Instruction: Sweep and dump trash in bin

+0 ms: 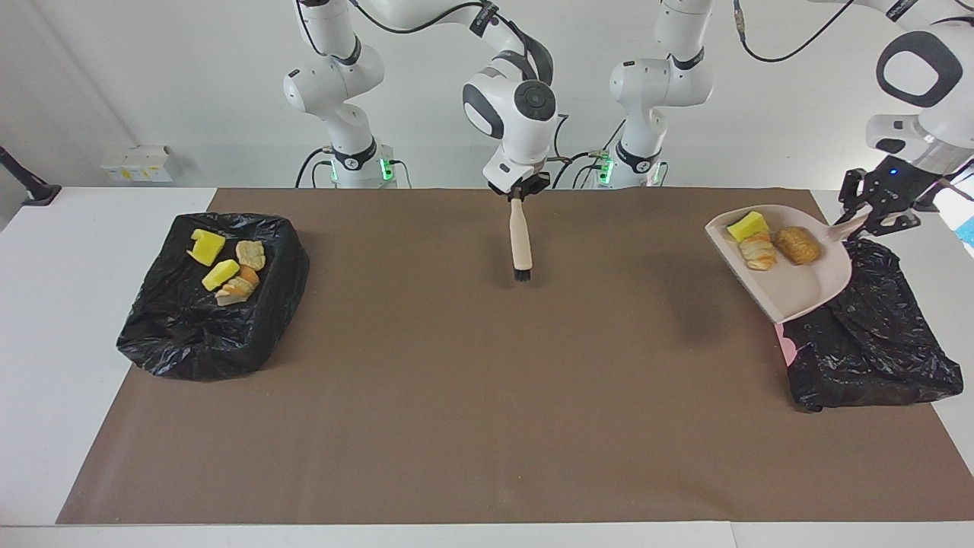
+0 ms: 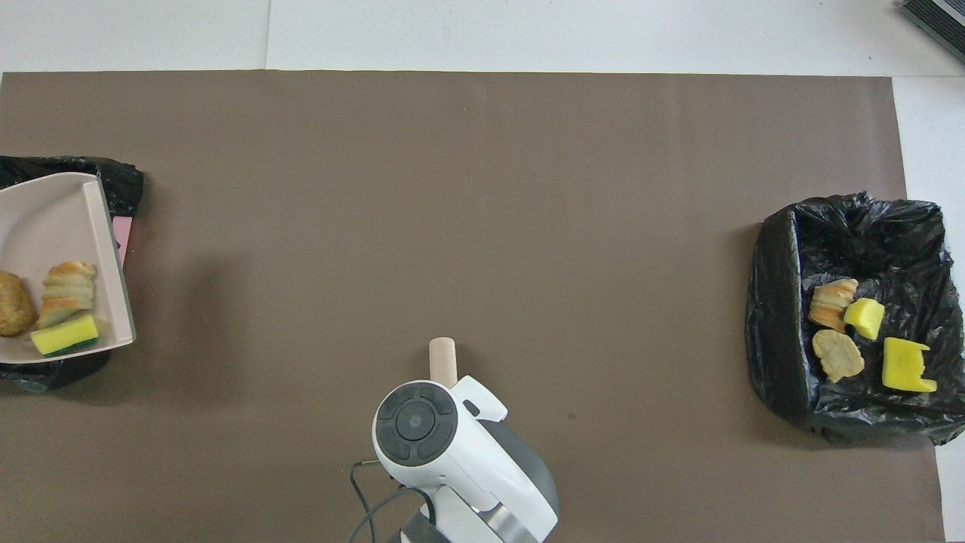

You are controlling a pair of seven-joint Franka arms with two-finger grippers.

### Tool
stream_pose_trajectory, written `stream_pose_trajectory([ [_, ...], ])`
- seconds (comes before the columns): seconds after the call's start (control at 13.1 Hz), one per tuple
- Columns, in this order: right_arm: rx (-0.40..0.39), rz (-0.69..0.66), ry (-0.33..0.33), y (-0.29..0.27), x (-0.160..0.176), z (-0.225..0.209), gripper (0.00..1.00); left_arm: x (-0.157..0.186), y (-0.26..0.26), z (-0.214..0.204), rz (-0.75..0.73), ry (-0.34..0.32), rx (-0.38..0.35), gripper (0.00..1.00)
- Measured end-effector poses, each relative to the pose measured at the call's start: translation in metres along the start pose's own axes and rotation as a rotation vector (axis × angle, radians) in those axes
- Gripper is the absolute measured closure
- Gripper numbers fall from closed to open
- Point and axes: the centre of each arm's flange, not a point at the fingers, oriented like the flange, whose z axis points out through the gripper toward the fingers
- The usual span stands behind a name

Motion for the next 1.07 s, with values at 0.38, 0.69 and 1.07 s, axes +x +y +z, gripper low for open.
stream_pose_trajectory([
  [0.38, 0.028, 0.027, 0.033, -0.028, -0.004, 0.034, 0.56, -0.098, -0.023, -0.027, 0.038, -0.253, 0.134, 0.69],
  [0.69, 0.058, 0.042, 0.054, -0.025, 0.006, -0.001, 0.10, -0.105, -0.055, -0.025, 0.116, -0.526, 0.128, 0.69],
  [1.07, 0.105, 0.082, 0.090, 0.000, 0.029, -0.055, 0.00, -0.072, -0.072, -0.009, 0.097, -0.719, 0.105, 0.69],
])
